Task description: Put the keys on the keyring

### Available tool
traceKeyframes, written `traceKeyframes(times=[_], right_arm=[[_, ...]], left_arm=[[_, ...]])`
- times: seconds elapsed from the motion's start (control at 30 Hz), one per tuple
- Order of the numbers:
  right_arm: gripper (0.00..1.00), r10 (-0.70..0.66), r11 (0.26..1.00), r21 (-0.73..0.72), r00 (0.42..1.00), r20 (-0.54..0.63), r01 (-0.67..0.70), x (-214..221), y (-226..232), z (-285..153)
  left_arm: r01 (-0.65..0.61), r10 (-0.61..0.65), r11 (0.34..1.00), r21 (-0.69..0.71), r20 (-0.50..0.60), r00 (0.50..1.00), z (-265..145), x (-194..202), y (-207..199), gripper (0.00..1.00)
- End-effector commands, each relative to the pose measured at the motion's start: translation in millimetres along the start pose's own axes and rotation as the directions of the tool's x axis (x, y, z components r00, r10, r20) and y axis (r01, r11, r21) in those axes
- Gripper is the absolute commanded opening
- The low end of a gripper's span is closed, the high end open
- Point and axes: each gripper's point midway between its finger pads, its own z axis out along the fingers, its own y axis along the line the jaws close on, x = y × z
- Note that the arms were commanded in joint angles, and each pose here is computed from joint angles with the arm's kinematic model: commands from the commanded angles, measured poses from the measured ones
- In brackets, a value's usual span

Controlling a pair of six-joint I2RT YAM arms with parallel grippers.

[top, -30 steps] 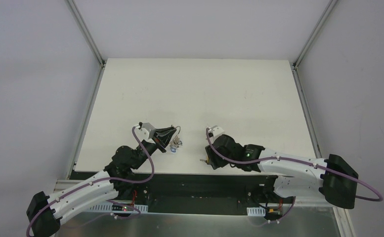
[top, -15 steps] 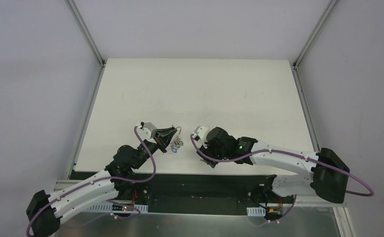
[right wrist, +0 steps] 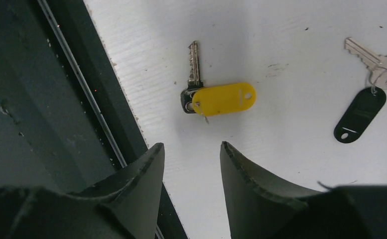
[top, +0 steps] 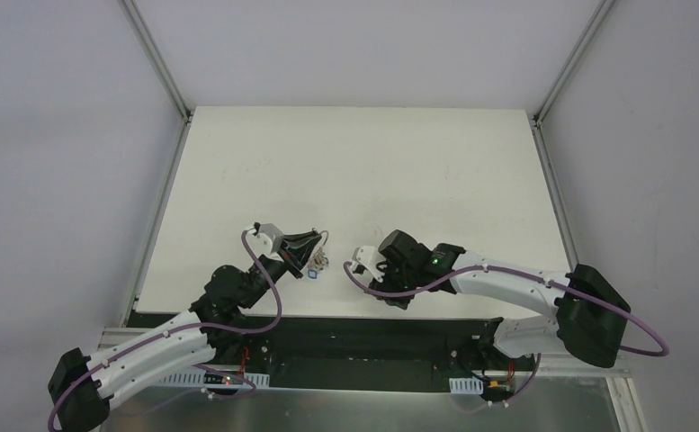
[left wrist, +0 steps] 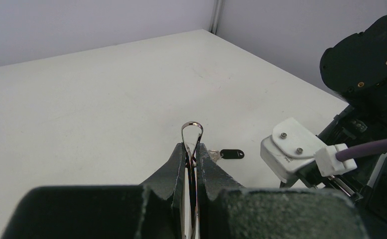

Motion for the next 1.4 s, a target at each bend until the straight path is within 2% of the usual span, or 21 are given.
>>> traceKeyframes(times=[0.0,0.13,0.33,0.57,0.97,1.07,1.27,1.37], right_arm=[[0.47,-0.109,0.990,-0.087,0.994,0.027,0.111,3.2,13.0,-4.6],[0.43,-0.142,0.988,-0.053,0.990,0.017,0.142,3.7,4.5,3.3],[0.40,-0.185,0.982,-0.025,0.979,0.090,0.187,-6.2,0.2,11.4],[0.36,-0.214,0.977,-0.002,0.971,0.111,0.215,-9.7,-6.0,19.1],[0.27,-0.212,0.974,-0.057,0.973,0.095,0.218,-4.5,0.3,26.1],[0.22,-0.215,0.972,-0.072,0.972,0.090,0.222,-3.9,2.0,27.8],[0.01,-0.212,0.970,-0.108,0.976,0.046,0.216,1.0,5.6,28.4],[0.00,-0.205,0.973,-0.102,0.978,0.041,0.208,0.2,3.9,27.9]], left_arm=[[0.022,-0.022,1.000,0.009,0.083,0.996,2.5,-25.8,-4.1,0.00],[0.023,-0.024,1.000,0.010,0.086,0.996,2.4,-26.5,-4.2,0.00],[0.025,-0.025,1.000,0.008,0.086,0.996,2.4,-26.1,-3.9,0.00],[0.021,-0.021,1.000,0.005,0.082,0.996,2.9,-25.0,-3.2,0.00],[0.016,-0.016,1.000,0.001,0.072,0.997,3.9,-22.0,-2.6,0.00],[0.016,-0.016,1.000,0.001,0.070,0.997,4.2,-21.4,-2.7,0.00],[0.014,-0.014,1.000,0.000,0.070,0.997,4.4,-21.6,-2.7,0.00],[0.014,-0.014,1.000,-0.001,0.069,0.998,4.5,-21.2,-2.4,0.00]])
